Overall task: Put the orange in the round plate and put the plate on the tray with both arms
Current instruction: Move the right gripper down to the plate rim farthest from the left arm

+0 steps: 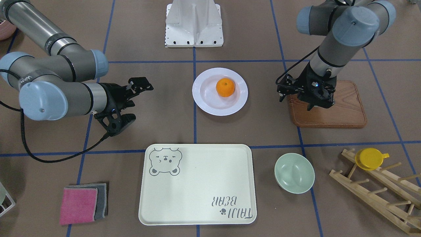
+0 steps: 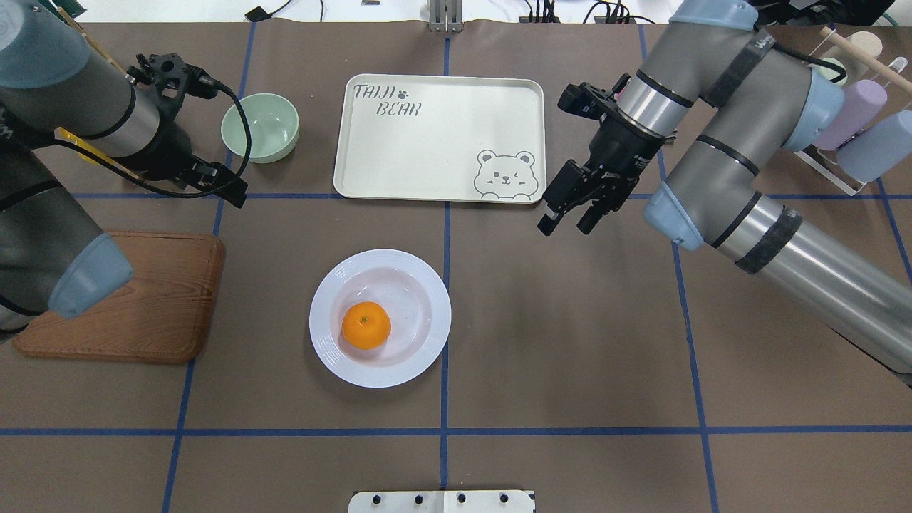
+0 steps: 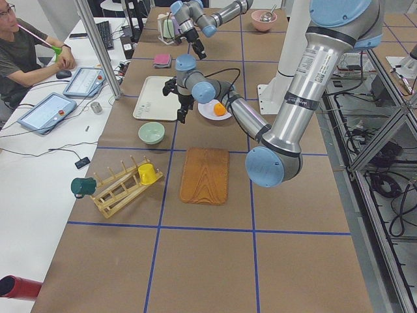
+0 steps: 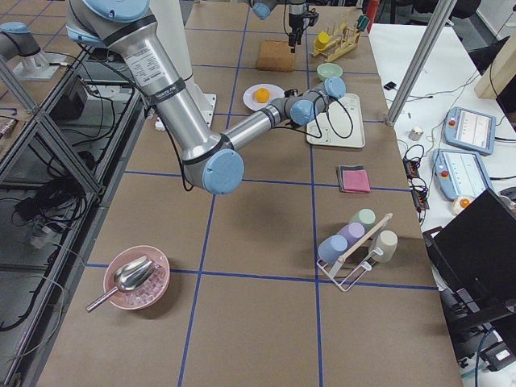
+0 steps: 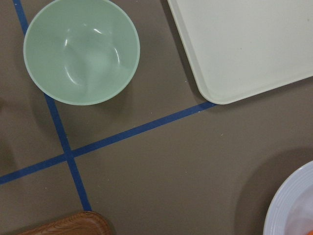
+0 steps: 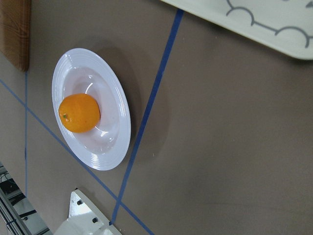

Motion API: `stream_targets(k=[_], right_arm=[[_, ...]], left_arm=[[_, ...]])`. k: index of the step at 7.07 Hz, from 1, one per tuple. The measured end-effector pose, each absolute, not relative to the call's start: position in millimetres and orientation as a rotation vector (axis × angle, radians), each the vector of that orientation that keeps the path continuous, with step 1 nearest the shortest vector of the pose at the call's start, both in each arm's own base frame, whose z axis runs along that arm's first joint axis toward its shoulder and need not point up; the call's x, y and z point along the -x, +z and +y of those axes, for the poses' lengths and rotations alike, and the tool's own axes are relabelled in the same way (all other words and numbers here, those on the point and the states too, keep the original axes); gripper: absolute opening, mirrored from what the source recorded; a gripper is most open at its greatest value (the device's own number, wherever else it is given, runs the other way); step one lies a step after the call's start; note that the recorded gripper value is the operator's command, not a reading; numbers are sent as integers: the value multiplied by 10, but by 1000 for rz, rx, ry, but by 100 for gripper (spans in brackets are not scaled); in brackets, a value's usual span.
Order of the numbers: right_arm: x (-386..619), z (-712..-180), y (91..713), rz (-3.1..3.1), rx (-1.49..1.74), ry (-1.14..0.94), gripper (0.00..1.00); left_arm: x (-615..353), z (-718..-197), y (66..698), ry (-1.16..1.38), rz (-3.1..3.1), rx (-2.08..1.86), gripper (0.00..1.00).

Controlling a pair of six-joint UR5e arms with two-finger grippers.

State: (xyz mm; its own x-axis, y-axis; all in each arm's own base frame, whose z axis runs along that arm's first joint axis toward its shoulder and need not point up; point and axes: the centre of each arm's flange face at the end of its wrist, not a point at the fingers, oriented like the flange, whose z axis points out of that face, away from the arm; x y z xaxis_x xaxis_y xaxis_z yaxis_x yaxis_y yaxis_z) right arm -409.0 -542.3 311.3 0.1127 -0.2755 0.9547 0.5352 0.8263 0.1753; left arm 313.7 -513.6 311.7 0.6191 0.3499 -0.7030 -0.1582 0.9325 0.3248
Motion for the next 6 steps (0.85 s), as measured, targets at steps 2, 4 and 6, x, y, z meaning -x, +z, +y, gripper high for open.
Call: stream_targets(k=[2,4,6], right_arm=[[4079,-5229,3753,-1330,235,-621,100],[4064,-5196,3887,-1332,198,-642,100],[4106,-5247,3722,-1329,132,-667,100]], left_arm=[[-3115,-5127,3127,298,866,-232,98],[-2998,-5182,3266,308,854,-229,98],[-2686,-5324,3473,313,864,-211,98]])
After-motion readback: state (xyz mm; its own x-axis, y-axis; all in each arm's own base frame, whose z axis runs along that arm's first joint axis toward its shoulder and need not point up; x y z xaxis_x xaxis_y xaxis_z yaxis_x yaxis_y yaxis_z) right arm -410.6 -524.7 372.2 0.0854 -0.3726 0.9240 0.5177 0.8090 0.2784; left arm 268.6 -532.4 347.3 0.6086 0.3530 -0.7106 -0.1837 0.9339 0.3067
